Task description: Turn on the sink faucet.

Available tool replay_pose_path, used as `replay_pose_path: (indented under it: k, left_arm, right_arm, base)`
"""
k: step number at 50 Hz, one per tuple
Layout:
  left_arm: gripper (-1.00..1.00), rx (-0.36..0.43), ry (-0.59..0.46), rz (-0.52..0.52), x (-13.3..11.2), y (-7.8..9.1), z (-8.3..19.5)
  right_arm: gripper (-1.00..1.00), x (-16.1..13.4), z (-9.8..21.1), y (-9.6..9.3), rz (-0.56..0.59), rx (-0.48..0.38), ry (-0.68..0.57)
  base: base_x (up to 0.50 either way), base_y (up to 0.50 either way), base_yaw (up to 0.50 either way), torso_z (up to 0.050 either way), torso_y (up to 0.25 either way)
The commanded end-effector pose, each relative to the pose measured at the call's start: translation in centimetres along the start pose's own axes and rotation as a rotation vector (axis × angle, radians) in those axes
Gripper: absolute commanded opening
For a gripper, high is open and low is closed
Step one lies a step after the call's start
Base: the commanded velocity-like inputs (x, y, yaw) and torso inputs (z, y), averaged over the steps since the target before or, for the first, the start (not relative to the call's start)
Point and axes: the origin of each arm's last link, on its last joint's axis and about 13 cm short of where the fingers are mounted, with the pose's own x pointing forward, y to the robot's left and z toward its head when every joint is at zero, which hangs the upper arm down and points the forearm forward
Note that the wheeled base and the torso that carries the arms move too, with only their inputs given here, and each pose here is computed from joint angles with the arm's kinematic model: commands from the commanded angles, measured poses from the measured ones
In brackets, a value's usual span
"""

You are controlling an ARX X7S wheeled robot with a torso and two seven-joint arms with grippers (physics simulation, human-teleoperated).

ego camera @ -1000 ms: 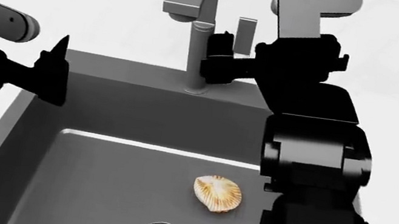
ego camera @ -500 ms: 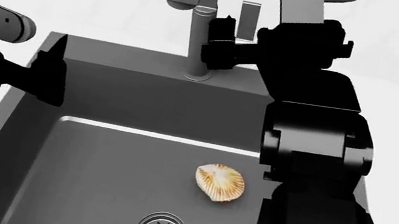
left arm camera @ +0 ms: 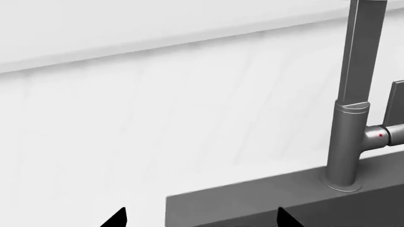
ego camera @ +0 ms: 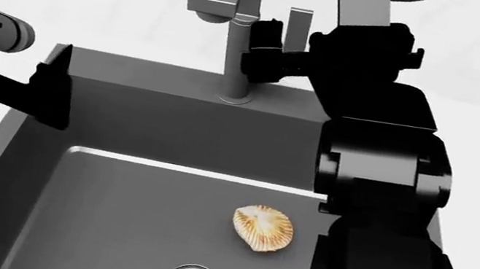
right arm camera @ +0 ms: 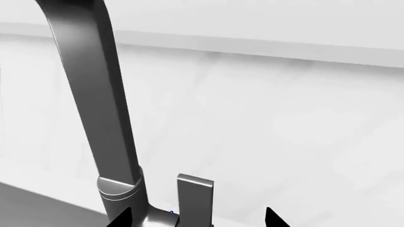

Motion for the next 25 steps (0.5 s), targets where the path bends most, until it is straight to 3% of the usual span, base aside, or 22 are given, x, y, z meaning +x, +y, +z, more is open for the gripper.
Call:
replay_pose_path:
  k: [1, 10, 18, 25]
  left_arm:
    - [1.0, -0.003, 0.018, -0.003, 0.5, -0.7, -0.5]
    - [1.0, -0.007, 0.024, -0.001, 0.3, -0.4, -0.7]
    - [1.0, -0.008, 0.031, -0.003, -0.6, 0.7, -0.8]
    - [1.0, -0.008, 0.034, -0.003, 0.0, 0.0, -0.8]
  right_arm:
    - [1.0, 0.0, -0.1, 0.1, 0.008, -0.009, 0.004]
    - [1.0, 0.0, -0.6, 0.2, 0.014, -0.012, 0.023]
    - [1.0, 0.0, -0.9, 0.2, -0.009, -0.004, 0.026]
    - [1.0, 0.0, -0.9, 0.0, -0.07, -0.022, 0.019]
  base:
    - [0.21, 0.0, 0.0, 0.0, 0.0]
    - [0.2, 0.0, 0.0, 0.0, 0.0]
    - [0.02, 0.0, 0.0, 0.0, 0.0]
    - [0.0, 0.0, 0.0, 0.0, 0.0]
